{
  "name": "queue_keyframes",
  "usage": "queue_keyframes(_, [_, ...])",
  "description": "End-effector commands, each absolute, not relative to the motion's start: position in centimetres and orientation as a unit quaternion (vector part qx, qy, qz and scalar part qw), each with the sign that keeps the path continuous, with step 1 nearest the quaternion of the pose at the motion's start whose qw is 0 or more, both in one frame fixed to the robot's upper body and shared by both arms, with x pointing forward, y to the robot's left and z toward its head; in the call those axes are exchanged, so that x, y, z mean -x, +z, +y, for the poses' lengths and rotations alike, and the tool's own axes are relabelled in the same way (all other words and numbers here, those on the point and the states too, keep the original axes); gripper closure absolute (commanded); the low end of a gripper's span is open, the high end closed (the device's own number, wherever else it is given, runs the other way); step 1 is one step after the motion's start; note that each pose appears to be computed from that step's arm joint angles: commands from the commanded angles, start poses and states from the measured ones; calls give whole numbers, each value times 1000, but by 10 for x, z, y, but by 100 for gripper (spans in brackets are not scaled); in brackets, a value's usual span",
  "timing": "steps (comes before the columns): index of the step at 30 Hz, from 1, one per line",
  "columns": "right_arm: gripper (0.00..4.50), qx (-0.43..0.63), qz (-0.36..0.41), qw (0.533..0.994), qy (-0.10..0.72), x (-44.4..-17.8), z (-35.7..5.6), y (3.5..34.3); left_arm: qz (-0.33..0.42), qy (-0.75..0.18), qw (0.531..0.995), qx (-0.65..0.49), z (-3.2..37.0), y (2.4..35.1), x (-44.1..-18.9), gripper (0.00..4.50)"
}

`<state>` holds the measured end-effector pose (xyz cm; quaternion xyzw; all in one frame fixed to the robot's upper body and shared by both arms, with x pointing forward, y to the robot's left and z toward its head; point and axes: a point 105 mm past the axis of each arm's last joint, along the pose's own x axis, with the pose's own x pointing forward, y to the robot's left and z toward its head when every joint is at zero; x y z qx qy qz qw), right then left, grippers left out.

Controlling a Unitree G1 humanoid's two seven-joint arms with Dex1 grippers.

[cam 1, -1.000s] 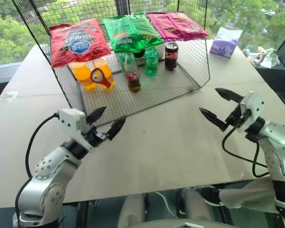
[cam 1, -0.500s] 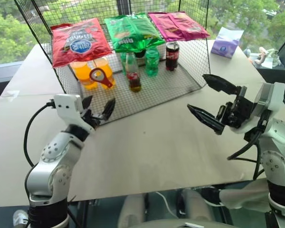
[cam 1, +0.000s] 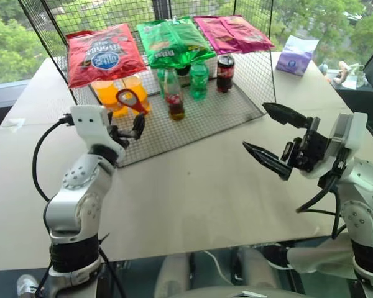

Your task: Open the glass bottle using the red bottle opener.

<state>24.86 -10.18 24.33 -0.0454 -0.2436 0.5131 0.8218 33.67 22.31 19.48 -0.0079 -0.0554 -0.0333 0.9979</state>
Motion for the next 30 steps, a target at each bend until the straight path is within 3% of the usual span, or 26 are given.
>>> queue_keyframes(1, [0,56,-266,816,511,-242,-99,252,-80,-25,996,-4,224,209,-346,4])
queue_keyframes(16, [0,61,-263,822,501,-244,-97,257,-91,-11,996,-24,220,218,-362,4])
queue_keyframes(30, [0,67,-257,825,500,-246,-95,258,-83,15,996,-30,215,215,-354,4])
